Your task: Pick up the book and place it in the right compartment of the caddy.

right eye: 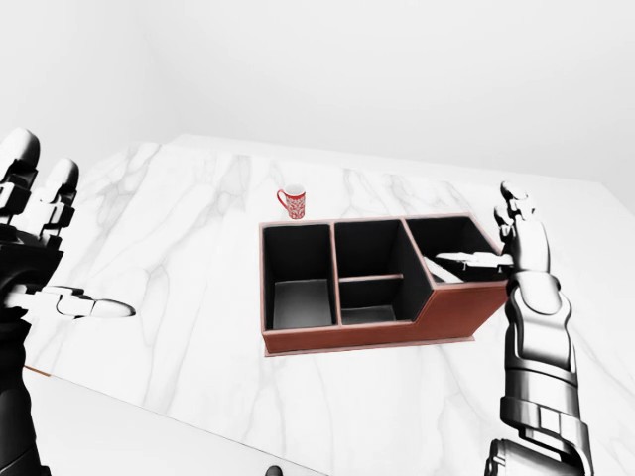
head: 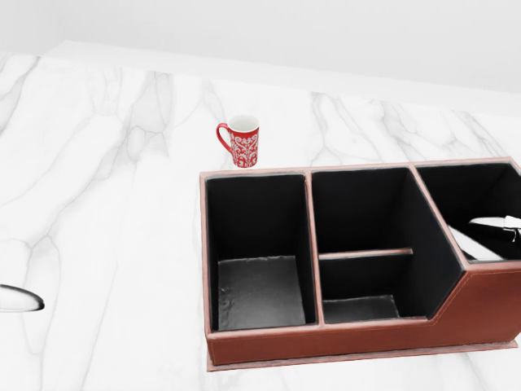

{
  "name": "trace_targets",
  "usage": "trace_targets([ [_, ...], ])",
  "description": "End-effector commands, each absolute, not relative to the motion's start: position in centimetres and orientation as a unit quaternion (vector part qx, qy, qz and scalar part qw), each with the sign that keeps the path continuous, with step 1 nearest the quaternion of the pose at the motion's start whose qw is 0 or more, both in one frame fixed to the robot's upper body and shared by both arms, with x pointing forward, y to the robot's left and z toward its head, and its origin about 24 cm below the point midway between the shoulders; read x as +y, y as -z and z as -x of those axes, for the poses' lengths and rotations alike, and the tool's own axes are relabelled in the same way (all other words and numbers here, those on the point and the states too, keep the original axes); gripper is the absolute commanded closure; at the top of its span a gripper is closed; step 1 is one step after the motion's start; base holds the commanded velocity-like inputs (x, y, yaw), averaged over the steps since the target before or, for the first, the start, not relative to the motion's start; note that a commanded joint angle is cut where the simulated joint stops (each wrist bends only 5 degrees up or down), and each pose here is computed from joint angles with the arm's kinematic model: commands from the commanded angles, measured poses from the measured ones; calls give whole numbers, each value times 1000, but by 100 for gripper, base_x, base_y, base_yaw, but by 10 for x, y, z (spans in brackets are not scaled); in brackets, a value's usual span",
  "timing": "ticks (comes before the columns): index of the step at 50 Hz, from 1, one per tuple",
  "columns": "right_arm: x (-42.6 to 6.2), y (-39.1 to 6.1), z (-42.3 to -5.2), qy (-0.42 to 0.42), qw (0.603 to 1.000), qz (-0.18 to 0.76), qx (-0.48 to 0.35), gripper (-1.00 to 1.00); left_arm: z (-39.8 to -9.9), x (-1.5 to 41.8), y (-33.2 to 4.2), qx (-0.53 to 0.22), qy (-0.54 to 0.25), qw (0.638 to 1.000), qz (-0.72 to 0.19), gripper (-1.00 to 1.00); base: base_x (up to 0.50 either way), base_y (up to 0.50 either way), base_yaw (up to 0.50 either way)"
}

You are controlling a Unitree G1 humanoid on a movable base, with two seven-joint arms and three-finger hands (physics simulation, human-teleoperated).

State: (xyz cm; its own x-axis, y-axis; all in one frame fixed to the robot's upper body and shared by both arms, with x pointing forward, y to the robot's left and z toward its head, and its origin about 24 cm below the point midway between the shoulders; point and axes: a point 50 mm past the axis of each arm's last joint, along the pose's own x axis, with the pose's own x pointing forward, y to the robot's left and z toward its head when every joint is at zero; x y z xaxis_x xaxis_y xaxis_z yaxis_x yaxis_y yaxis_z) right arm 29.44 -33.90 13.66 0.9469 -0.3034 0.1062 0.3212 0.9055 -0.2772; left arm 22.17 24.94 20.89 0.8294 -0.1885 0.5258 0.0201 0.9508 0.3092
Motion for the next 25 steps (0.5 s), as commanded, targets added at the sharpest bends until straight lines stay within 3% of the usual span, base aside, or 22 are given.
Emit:
trace_targets([
  [1,-342,-136,-293,170,975,143,-30,-100,-224,249,-203,-273,71,948,-145,-100,0,0,0],
  [15,-342,-155,-286,178,969,160,-69,-100,-219,250,-219,-307,63,938,-149,-100,0,0,0],
  [19,-333,-196,-276,173,954,192,-151,-100,-214,254,-240,-351,51,923,-149,-100,0,0,0],
  [24,-309,-285,-244,154,896,262,-325,-100,-190,262,-298,-476,24,869,-135,-100,0,0,0],
  [25,-308,-287,-243,153,894,264,-328,-100,-190,263,-298,-476,24,869,-130,-100,0,0,0],
])
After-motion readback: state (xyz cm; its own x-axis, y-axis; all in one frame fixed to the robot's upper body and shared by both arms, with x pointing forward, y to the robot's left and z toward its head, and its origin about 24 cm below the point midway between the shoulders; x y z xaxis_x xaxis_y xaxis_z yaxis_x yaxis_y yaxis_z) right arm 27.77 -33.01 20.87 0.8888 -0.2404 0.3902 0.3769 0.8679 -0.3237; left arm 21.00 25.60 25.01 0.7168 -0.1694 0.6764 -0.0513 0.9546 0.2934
